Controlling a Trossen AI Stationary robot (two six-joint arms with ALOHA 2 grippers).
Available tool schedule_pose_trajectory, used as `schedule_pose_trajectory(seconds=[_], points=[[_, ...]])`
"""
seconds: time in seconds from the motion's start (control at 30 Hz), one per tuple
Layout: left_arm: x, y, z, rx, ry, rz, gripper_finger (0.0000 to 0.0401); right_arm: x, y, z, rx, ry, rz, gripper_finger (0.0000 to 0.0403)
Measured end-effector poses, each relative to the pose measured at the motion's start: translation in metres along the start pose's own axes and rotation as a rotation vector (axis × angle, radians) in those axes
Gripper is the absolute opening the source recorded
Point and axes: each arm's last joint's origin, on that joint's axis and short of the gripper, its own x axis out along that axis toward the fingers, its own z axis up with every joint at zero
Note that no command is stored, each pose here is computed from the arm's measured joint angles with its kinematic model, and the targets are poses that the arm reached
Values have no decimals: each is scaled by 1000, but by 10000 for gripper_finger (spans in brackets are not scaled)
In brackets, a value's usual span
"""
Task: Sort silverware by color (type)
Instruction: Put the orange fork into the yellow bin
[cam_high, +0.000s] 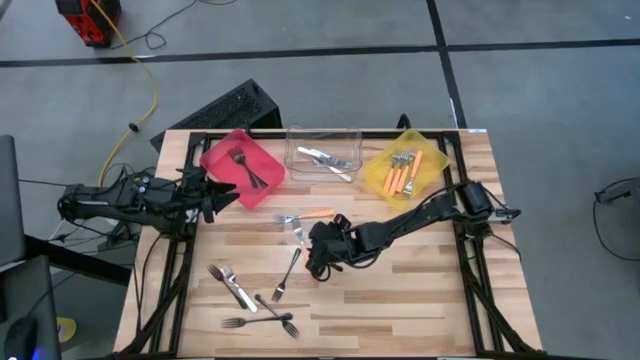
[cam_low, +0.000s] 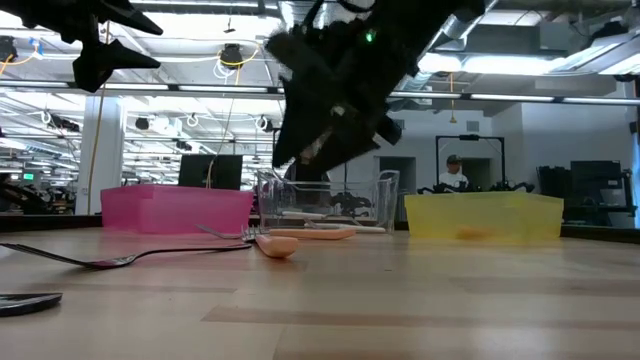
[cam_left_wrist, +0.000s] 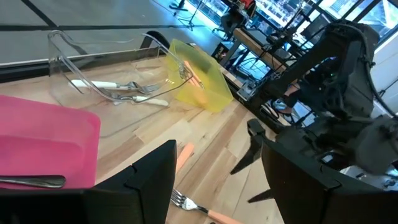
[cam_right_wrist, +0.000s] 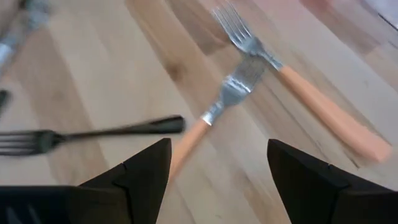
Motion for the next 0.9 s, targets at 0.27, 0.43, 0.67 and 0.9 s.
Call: schedule_pose_trajectory(seconds=[0.27,0.43,0.67,0.9], points=[[0,0,0,0,-2,1,220,24,12,-26,-4,13,-39,292],[0,0,0,-2,1,3,220,23,17,-23,22,-24,-19,292],[0,0,0,-3,4,4,220,23,18,-20,45,-73,-30,292],[0,0,0,3,4,4,220,21,20,-22,41,-107,-63,292]])
